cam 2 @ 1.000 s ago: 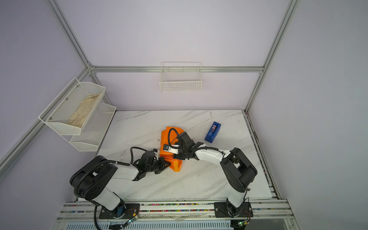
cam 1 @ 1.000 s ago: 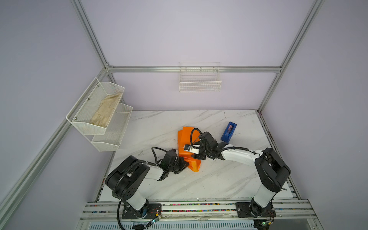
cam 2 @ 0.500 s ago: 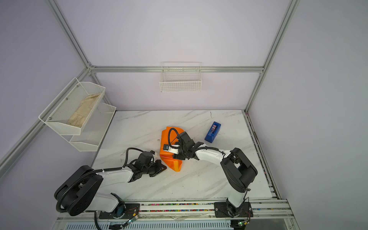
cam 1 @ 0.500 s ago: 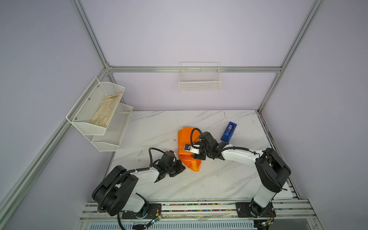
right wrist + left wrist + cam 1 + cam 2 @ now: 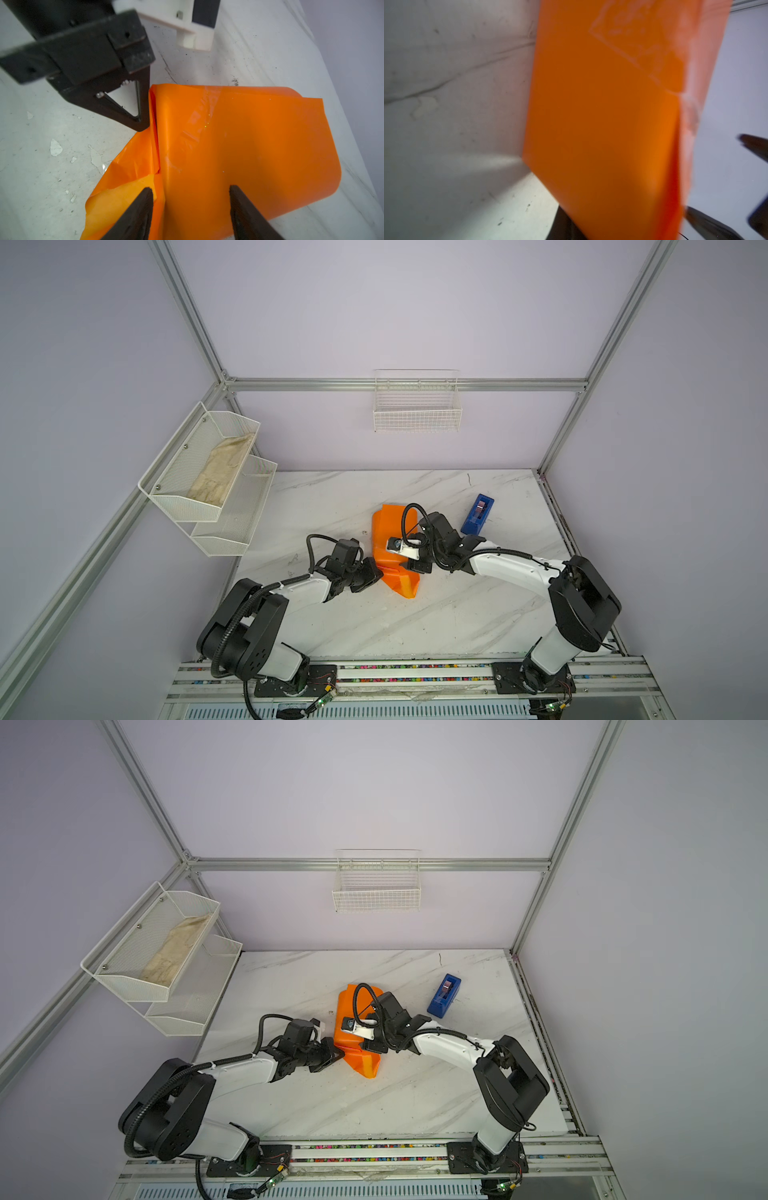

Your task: Wrap the gift box in paper

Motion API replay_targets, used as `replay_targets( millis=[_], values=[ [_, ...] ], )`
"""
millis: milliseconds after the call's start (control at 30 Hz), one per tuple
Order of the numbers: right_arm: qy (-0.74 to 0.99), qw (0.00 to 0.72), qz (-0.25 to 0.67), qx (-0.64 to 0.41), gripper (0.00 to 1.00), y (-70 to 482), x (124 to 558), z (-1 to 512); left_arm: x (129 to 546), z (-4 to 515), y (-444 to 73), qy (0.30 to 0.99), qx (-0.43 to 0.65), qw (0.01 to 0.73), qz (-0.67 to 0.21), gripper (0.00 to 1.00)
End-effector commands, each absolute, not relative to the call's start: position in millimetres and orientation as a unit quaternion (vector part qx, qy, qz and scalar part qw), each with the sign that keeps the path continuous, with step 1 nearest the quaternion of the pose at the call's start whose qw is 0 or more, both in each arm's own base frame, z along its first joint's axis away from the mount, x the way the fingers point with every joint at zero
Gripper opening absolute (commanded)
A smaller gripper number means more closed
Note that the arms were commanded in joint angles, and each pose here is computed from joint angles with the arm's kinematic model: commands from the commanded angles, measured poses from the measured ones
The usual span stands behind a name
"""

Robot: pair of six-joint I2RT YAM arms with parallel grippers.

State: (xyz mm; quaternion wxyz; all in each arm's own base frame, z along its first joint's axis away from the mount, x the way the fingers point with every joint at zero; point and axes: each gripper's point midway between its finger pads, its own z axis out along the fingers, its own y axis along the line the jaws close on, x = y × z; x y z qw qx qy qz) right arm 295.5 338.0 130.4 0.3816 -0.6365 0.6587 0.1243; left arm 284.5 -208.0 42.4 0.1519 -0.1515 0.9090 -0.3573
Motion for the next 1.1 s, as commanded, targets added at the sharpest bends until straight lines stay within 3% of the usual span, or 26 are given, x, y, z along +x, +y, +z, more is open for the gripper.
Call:
replay_targets(
  millis=[0,100,200,333,433,633,800,1067],
  values=[
    [0.678,0.398,0.153,-0.599,0.62,334.1,287.7,155.7,306.8,69.4,-223.7,0.890,-0.130,0.182,-0.397,0.00],
    [0.736,0.418,0.172,-0.504,0.61,326.0,296.4,174.5,307.3,67.4,-225.5,0.889,-0.130,0.180,-0.401,0.00],
    [0.814,0.433,0.184,-0.340,0.55,302.2,311.0,182.9,308.2,67.3,-225.2,0.887,-0.134,0.181,-0.402,0.00],
    [0.895,0.392,0.179,-0.114,0.39,253.2,313.2,152.4,308.2,67.1,-225.3,0.887,-0.135,0.181,-0.402,0.00],
    [0.912,0.354,0.206,-0.022,0.29,237.9,296.8,130.8,307.9,66.4,-227.9,0.887,-0.130,0.175,-0.406,0.00],
    [0.918,0.295,0.264,0.024,0.13,242.1,272.7,91.1,304.8,61.2,-230.4,0.888,-0.130,0.164,-0.409,0.00],
    [0.908,0.250,0.338,-0.009,0.05,278.3,265.0,76.2,301.0,57.8,-232.8,0.889,-0.128,0.157,-0.410,0.00],
    [0.906,0.238,0.349,-0.014,0.00,293.2,267.0,71.2,296.3,48.6,-237.4,0.894,-0.125,0.142,-0.406,0.00]
  ],
)
